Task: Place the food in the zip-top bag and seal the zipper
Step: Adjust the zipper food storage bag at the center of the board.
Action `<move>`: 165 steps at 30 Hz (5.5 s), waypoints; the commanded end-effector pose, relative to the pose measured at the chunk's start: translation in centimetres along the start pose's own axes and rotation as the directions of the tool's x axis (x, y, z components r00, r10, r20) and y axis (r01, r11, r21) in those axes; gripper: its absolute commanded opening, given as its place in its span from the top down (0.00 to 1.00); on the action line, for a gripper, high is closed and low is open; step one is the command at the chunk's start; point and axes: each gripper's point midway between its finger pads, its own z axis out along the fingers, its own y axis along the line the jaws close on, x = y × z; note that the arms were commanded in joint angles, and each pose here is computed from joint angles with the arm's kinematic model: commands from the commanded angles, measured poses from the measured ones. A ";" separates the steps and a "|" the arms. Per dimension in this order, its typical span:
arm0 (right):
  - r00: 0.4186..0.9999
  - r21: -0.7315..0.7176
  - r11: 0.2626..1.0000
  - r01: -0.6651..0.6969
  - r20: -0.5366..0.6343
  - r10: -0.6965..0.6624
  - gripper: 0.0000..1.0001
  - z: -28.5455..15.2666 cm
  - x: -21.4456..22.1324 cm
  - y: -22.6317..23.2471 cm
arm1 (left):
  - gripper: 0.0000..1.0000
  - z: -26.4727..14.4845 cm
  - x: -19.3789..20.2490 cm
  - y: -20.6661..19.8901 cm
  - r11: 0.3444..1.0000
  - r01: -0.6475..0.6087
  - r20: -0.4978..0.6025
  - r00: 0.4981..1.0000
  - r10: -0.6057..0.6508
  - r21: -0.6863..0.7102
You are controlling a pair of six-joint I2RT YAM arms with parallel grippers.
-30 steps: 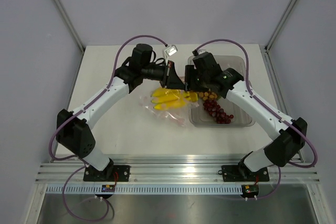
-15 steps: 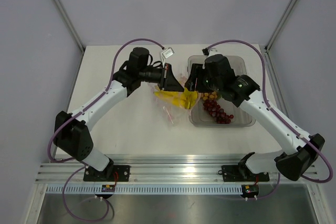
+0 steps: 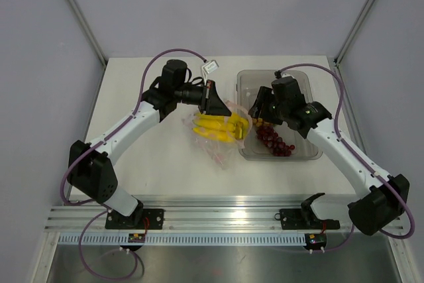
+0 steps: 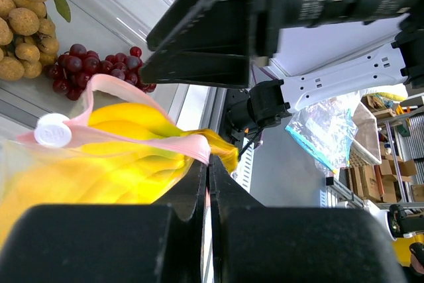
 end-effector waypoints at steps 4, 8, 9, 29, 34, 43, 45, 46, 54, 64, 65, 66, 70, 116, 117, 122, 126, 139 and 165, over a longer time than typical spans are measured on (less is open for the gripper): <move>0.999 -0.074 0.996 -0.044 -0.023 0.042 0.37 1.9 0.3 1.1 | 1.00 -1.1 -1.1 -2.4 0.996 -0.070 0.028 0.997 0.068 0.056; 0.997 -0.098 0.994 -0.049 -0.072 0.042 0.37 3.1 1.2 1.6 | 1.00 -1.1 -1.2 -2.5 0.996 -0.072 0.030 0.997 0.070 0.058; 0.996 -0.091 0.995 -0.050 -0.082 0.042 0.38 3.5 1.4 1.5 | 1.00 -1.1 -1.2 -2.5 0.996 -0.071 0.029 0.997 0.069 0.058; 0.997 -0.206 0.976 0.071 -0.013 -0.075 1.00 -0.4 -2.5 7.1 | 1.00 -6.7 -1.7 2.1 0.977 0.016 0.083 0.997 0.001 -0.211; 0.990 -0.292 0.947 0.134 0.009 -0.138 1.00 -1.6 -2.1 12.1 | 1.00 -7.7 -2.8 1.9 0.960 0.014 0.084 0.996 0.010 -0.280; 0.969 -0.169 0.971 0.169 -0.152 -0.195 1.00 6.9 2.0 10.5 | 1.00 -7.0 -0.5 6.3 0.909 0.169 0.027 0.985 -0.171 -0.380; 0.980 -0.190 0.969 0.160 -0.085 -0.179 1.00 5.5 0.0 11.5 | 1.00 -7.9 -1.7 4.6 0.909 0.144 0.050 0.990 -0.135 -0.391; 0.984 -0.203 0.966 0.157 -0.046 -0.170 1.00 4.2 -1.1 11.9 | 1.00 -8.4 -2.8 3.6 0.908 0.117 0.072 0.993 -0.095 -0.403; 0.973 -0.038 0.978 0.203 -0.102 -0.206 1.00 7.2 1.7 7.0 | 1.00 -10.7 0.9 6.9 0.849 0.222 0.076 0.974 -0.211 -0.480; 0.976 -0.127 0.977 0.171 -0.112 -0.185 1.00 6.0 1.2 9.2 | 1.00 -10.8 -0.8 5.4 0.870 0.215 0.111 0.977 -0.184 -0.443; 0.978 -0.148 0.975 0.166 -0.104 -0.182 1.00 5.1 0.7 9.9 | 1.00 -10.6 -1.5 4.9 0.878 0.214 0.117 0.977 -0.181 -0.428; 0.982 -0.170 0.972 0.160 -0.073 -0.175 1.00 3.9 -0.4 10.6 | 1.00 -10.6 -2.5 3.6 0.896 0.201 0.125 0.978 -0.165 -0.397; 0.985 -0.265 0.949 0.170 0.027 -0.169 1.00 -0.3 -3.3 13.8 | 1.00 -10.7 -6.4 -0.6 0.926 0.118 0.185 0.981 -0.054 -0.358; 0.997 -0.280 0.959 0.046 -0.042 -0.060 1.00 3.2 1.8 13.2 | 0.42 -10.0 -4.2 3.5 0.811 0.148 0.155 0.985 -0.072 -0.566; 0.997 -0.282 0.958 0.046 -0.040 -0.059 1.00 3.2 1.7 13.3 | 0.40 -10.0 -3.6 3.7 0.796 0.149 0.147 0.986 -0.076 -0.586; 0.998 -0.286 0.957 0.045 -0.035 -0.058 1.00 3.1 1.5 13.4 | 0.37 -11.7 -1.7 4.3 0.676 0.187 0.199 0.978 -0.060 -0.713; 0.997 -0.283 0.958 0.047 -0.038 -0.060 1.00 3.4 1.6 13.5 | 0.25 -12.5 0.2 4.2 0.560 0.184 0.195 0.980 -0.040 -0.808; 0.997 -0.282 0.958 0.050 -0.038 -0.064 1.00 3.6 1.6 13.5 | 0.30 -10.8 5.1 6.9 0.500 0.306 0.259 0.952 -0.163 -0.810; 0.984 -0.096 0.984 0.149 -0.086 -0.157 1.00 7.5 4.3 8.8 | 1.00 -9.6 5.5 10.0 0.506 0.243 0.165 0.967 -0.194 -0.828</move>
